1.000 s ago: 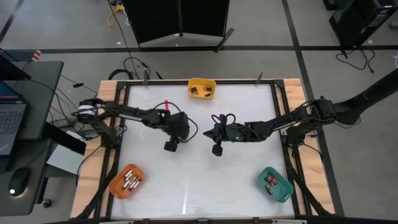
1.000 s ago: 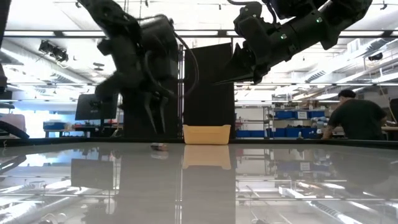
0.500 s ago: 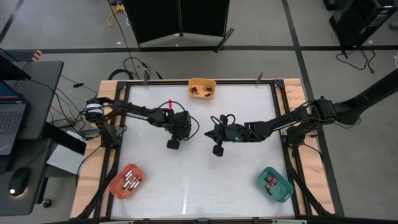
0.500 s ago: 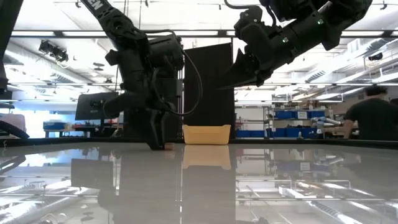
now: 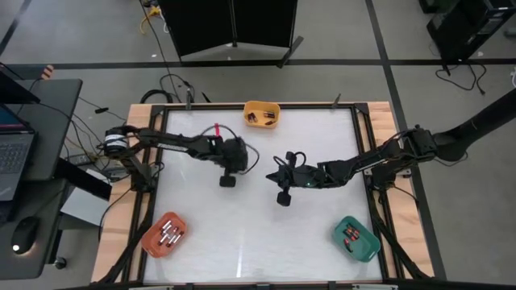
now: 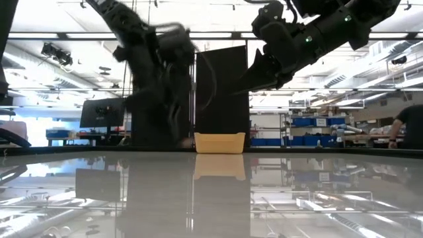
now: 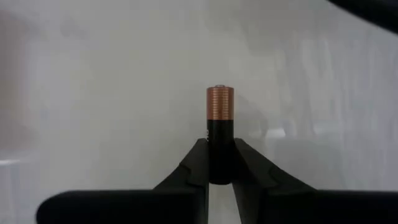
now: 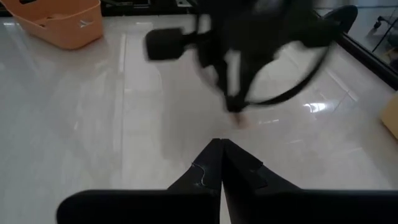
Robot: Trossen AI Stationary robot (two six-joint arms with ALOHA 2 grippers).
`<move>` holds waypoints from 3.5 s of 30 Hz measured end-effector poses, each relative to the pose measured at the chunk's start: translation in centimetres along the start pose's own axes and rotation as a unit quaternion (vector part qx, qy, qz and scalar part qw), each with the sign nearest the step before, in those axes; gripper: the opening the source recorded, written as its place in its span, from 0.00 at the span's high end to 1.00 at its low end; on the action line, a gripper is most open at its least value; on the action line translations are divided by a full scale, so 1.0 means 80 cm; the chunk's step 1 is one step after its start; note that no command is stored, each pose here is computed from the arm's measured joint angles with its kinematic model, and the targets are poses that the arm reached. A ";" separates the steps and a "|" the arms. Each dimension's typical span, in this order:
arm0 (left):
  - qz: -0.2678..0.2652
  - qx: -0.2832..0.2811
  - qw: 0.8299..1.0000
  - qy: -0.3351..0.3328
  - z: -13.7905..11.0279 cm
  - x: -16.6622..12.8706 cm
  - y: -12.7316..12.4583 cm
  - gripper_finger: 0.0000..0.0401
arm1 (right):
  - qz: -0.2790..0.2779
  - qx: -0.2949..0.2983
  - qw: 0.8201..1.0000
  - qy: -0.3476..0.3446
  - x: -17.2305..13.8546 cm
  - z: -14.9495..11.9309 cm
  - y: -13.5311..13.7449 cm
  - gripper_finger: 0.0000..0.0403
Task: Sort batteries
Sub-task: Put the black battery into the yellow bin, then return To Home Position
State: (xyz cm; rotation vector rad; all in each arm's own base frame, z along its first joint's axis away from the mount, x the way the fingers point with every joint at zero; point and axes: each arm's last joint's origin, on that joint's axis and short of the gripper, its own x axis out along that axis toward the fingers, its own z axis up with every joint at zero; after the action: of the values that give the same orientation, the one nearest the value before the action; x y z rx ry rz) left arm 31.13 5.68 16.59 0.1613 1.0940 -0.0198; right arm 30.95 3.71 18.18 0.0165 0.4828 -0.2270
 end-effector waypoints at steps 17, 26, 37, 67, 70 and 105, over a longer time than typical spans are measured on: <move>0.079 -0.052 0.995 -0.030 0.074 -0.077 0.173 0.88 | -0.024 -0.030 0.998 0.049 -0.007 -0.016 0.011 0.98; 0.054 -0.063 0.996 -0.014 0.082 -0.028 0.250 0.88 | -0.037 -0.035 0.997 0.062 -0.003 -0.040 -0.014 0.98; 0.052 -0.065 0.996 -0.002 0.063 0.017 0.305 0.88 | -0.036 -0.006 0.998 0.059 0.004 -0.057 -0.056 0.98; 0.044 -0.039 0.997 0.040 0.040 0.061 0.321 0.88 | -0.051 0.010 0.997 0.056 0.011 -0.053 -0.098 0.98; 0.040 -0.040 0.997 0.045 0.038 0.063 0.320 0.88 | -0.053 0.011 0.997 0.056 0.011 -0.053 -0.099 0.98; 0.134 -0.126 0.983 -0.010 0.027 -0.004 0.367 0.97 | -0.051 -0.004 0.998 0.048 0.014 -0.051 -0.131 0.98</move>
State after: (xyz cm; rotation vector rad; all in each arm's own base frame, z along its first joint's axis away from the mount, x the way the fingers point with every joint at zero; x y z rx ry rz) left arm 35.69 34.37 21.41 0.0797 1.0383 0.3561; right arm 27.73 -6.46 14.49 -0.0046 0.5802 -0.3259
